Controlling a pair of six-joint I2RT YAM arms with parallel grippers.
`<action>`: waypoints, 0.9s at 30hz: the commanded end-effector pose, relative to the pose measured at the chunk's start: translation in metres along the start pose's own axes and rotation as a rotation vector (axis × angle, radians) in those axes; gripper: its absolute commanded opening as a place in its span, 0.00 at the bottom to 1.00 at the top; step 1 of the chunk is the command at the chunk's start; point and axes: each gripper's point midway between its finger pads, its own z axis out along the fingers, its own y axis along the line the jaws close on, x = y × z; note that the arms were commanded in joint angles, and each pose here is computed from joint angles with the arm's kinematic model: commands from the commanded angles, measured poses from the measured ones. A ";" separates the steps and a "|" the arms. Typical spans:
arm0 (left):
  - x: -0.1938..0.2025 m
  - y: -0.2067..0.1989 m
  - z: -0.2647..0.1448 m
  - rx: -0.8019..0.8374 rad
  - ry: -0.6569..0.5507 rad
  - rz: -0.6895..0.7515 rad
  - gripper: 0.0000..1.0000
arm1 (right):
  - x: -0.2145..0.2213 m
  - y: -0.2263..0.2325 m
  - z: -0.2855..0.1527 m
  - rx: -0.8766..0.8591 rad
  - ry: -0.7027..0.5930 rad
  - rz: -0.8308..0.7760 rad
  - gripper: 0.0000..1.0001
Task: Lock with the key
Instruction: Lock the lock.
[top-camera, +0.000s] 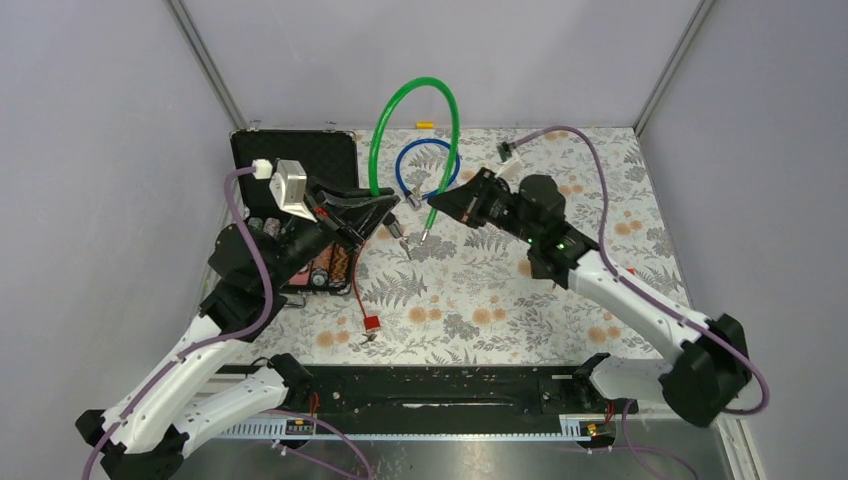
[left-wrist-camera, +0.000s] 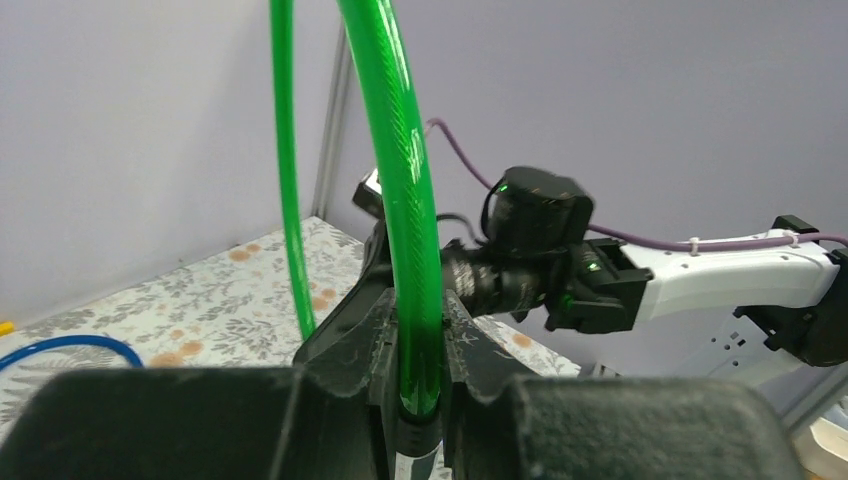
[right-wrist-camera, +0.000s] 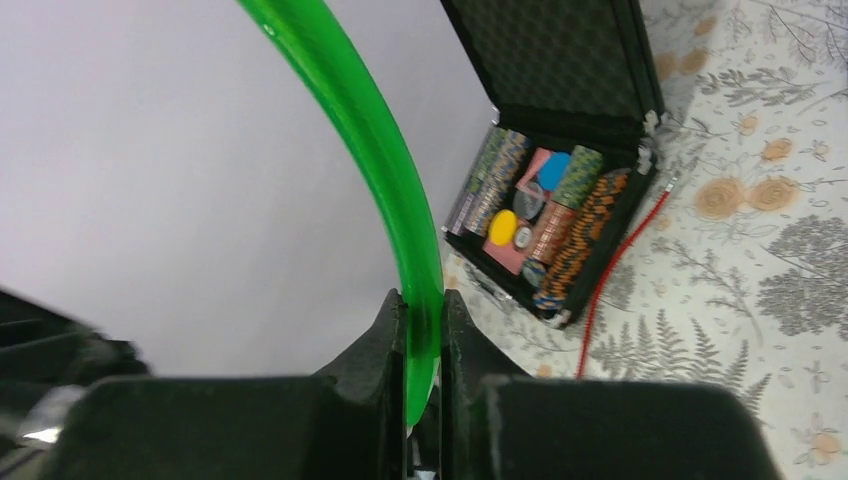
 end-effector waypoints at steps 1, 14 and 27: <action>-0.019 -0.019 0.006 0.118 -0.121 -0.015 0.00 | -0.051 0.075 -0.049 -0.197 -0.221 0.062 0.00; 0.001 -0.047 0.053 0.366 -0.069 -0.254 0.00 | -0.084 0.139 -0.136 -0.364 -0.491 -0.338 0.00; 0.019 -0.058 0.079 0.536 -0.043 -0.310 0.00 | -0.113 0.148 -0.199 -0.311 -0.756 -0.495 0.00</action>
